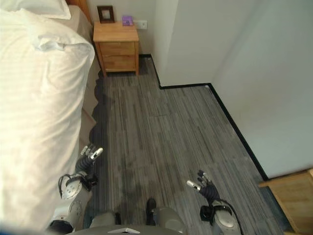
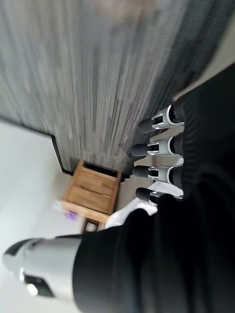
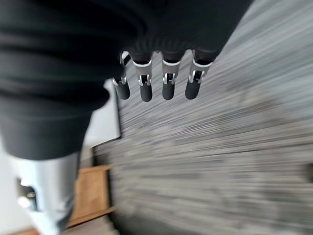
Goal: Making the bed.
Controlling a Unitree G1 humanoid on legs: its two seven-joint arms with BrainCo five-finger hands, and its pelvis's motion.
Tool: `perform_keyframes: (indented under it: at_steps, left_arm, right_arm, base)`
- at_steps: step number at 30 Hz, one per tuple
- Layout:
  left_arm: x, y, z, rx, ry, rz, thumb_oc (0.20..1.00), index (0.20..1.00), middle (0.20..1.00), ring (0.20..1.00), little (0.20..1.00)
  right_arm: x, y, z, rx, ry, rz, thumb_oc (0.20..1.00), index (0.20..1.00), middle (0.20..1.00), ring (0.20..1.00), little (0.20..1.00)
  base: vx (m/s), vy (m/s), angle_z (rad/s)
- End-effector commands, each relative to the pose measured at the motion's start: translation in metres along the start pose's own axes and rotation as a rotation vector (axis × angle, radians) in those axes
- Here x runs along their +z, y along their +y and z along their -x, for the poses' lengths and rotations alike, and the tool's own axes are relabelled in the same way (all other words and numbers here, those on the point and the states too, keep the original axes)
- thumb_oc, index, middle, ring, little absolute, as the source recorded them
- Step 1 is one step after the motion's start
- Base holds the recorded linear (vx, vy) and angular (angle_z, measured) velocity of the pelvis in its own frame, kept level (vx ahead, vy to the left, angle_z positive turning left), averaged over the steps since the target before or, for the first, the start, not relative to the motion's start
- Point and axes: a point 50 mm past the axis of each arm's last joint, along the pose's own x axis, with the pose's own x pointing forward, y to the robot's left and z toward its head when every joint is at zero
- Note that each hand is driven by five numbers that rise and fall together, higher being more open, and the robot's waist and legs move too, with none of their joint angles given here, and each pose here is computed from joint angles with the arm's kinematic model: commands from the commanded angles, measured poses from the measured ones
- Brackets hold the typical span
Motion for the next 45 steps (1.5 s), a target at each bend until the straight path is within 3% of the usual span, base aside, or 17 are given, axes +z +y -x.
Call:
perform_keyframes:
  at_steps: [1, 12, 17, 22, 28, 32, 35, 45]
  left_arm:
    - [0.029, 0.010, -0.005, -0.029, -0.120, -0.027, 1.000, 1.000, 1.000, 1.000, 1.000]
    - [0.019, 0.028, 0.006, 0.001, -0.092, -0.059, 1.000, 1.000, 1.000, 1.000, 1.000]
    - [0.037, 0.033, 0.001, 0.016, -0.172, 0.060, 1.000, 1.000, 1.000, 1.000, 1.000]
    - [0.049, 0.028, -0.001, -0.007, -0.236, 0.124, 1.000, 1.000, 1.000, 1.000, 1.000]
    - [0.053, 0.017, -0.010, -0.090, -0.258, 0.095, 1.000, 1.000, 1.000, 1.000, 1.000]
    - [0.031, 0.003, -0.013, -0.099, -0.154, 0.204, 1.000, 1.000, 1.000, 1.000, 1.000]
    - [0.018, 0.006, -0.011, -0.093, -0.090, 0.153, 1.000, 1.000, 1.000, 1.000, 1.000]
    - [0.003, 0.012, -0.007, -0.090, -0.023, 0.047, 1.000, 1.000, 1.000, 1.000, 1.000]
  right_arm:
    - [0.060, 0.001, -0.022, 0.049, -0.232, 0.045, 1.000, 1.000, 1.000, 1.000, 1.000]
    - [0.088, 0.041, -0.039, 0.163, -0.347, 0.039, 1.000, 1.000, 1.000, 1.000, 1.000]
    - [0.085, 0.065, -0.038, 0.256, -0.343, 0.031, 1.000, 1.000, 1.000, 1.000, 1.000]
    - [0.093, 0.058, -0.035, 0.272, -0.381, -0.028, 1.000, 1.000, 1.000, 1.000, 1.000]
    - [0.087, 0.035, -0.016, 0.330, -0.378, -0.034, 1.000, 1.000, 1.000, 1.000, 1.000]
    - [0.091, 0.025, -0.015, 0.284, -0.385, -0.019, 1.000, 1.000, 1.000, 1.000, 1.000]
    - [0.089, 0.017, -0.012, 0.240, -0.388, -0.098, 1.000, 1.000, 1.000, 1.000, 1.000]
    - [0.077, 0.032, -0.010, 0.295, -0.344, -0.049, 1.000, 1.000, 1.000, 1.000, 1.000]
  base:
    - [0.75, -0.017, -0.64]
    - [0.85, 0.063, -0.07]
    - [0.76, 0.094, 0.05]
    - [0.62, -0.227, 1.01]
    - [0.57, -0.525, 2.89]
    - [0.18, -0.595, 2.81]
    - [0.06, -0.313, 1.89]
    - [0.10, -0.046, 0.62]
